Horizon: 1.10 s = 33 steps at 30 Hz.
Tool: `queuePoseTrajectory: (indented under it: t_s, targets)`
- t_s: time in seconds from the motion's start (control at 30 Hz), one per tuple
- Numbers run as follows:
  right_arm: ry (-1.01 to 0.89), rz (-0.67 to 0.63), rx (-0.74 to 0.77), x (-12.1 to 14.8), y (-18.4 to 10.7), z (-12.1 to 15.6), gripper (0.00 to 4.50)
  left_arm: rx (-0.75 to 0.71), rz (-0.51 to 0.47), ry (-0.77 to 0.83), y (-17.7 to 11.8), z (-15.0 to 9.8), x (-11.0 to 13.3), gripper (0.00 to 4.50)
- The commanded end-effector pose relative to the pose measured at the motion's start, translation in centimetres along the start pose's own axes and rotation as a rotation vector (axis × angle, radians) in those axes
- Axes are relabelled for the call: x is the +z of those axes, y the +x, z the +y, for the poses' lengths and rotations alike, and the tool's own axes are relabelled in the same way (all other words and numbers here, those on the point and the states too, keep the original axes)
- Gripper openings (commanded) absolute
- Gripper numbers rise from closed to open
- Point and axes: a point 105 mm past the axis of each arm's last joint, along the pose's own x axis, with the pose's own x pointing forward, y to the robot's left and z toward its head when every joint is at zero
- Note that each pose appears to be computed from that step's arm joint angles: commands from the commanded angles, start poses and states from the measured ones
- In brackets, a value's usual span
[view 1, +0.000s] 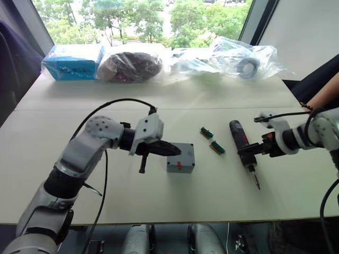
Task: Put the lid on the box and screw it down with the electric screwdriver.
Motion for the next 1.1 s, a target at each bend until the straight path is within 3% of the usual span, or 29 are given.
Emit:
queuePoseTrajectory:
  t_s: [0.03,0.13,0.23,0.43,0.67,0.77,0.9,1.0,1.03,1.1]
  targets:
    - [-0.028,0.005,-0.018,0.5,0.2,-0.7,4.48,0.039,-0.016,0.012,-0.2,-0.1,0.6,0.0]
    - [-0.042,0.035,-0.006,0.4,0.7,-0.8,4.48,0.053,-0.017,0.001,-0.1,-0.2,0.5,0.0]
    - [-0.049,0.075,-0.012,0.0,1.6,-1.2,3.89,0.075,-0.03,-0.011,-0.1,-0.2,0.5,0.0]
    - [-0.083,0.128,-0.025,-0.2,2.8,-1.6,1.84,0.099,-0.046,-0.026,0.2,0.0,0.5,0.0]
    - [-0.069,0.129,-0.07,-0.2,2.1,-3.0,1.77,0.141,-0.045,-0.043,-0.2,0.6,0.2,0.0]
    - [-0.085,-0.077,-0.11,4.3,-0.9,-3.8,1.77,0.186,-0.053,-0.074,-0.9,1.6,-0.3,0.0]
    - [-0.158,-0.446,-0.121,10.8,-5.4,-2.8,1.77,0.208,-0.056,-0.125,-2.0,2.5,-1.0,0.0]
    - [-0.233,-0.954,0.083,15.5,-10.9,2.4,1.77,0.194,-0.08,-0.166,-2.1,3.0,-1.1,0.0]
    - [-0.274,-1.111,0.171,15.5,-12.7,4.4,1.77,0.188,-0.081,-0.18,-2.1,3.1,-1.3,0.0]
    - [-0.294,-1.259,0.249,14.0,-13.2,6.9,1.77,0.194,-0.053,-0.181,-2.0,3.7,-2.2,0.0]
